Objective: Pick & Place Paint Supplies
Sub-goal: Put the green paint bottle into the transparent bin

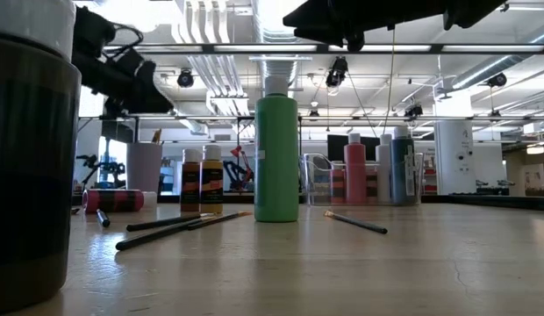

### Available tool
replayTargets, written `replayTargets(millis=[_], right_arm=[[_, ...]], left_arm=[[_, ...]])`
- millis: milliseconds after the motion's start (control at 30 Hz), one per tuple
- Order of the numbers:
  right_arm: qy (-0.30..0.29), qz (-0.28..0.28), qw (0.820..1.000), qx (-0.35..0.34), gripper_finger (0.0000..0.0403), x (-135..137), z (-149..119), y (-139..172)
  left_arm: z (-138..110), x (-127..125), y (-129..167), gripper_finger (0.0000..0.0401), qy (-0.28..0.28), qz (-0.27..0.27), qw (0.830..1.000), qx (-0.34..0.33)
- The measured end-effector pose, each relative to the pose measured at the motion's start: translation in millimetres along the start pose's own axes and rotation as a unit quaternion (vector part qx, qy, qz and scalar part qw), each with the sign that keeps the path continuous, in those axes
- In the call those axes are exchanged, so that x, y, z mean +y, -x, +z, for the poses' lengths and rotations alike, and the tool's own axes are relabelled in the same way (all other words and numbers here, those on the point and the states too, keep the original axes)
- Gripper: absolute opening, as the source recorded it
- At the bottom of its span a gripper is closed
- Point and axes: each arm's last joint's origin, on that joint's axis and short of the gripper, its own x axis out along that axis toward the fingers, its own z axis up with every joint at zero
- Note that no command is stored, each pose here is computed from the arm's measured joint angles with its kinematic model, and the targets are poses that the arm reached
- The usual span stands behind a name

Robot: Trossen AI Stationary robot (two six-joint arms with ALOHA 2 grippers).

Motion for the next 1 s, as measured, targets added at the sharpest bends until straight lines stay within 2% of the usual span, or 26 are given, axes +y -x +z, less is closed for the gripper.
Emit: replayTargets(millis=[233,333,533,633,833,1000], right_arm=[[0.005,0.011,1.0,0.015,0.026,3,-1,4],[-0.004,0.024,0.998,0.054,0.0262,5,-1,9],[-0.03,0.036,0.981,0.19,0.0243,14,5,17],[-0.029,0.048,0.97,0.235,0.0233,26,7,21],[-0.02,0.09,0.957,0.275,0.022,58,12,36],[-0.028,0.117,0.955,0.272,0.0224,74,16,47]], left_arm=[[14,-12,14,0.0135,0.009,-0.154,0.987,-0.038],[16,-16,17,0.0135,0.016,-0.199,0.979,-0.043],[17,-25,17,0.0135,0.016,-0.243,0.969,-0.041],[17,-32,17,0.0135,0.006,-0.265,0.963,-0.049],[16,-48,18,0.0135,-0.011,-0.314,0.948,-0.048],[14,-59,20,0.0135,-0.026,-0.347,0.936,-0.046]])
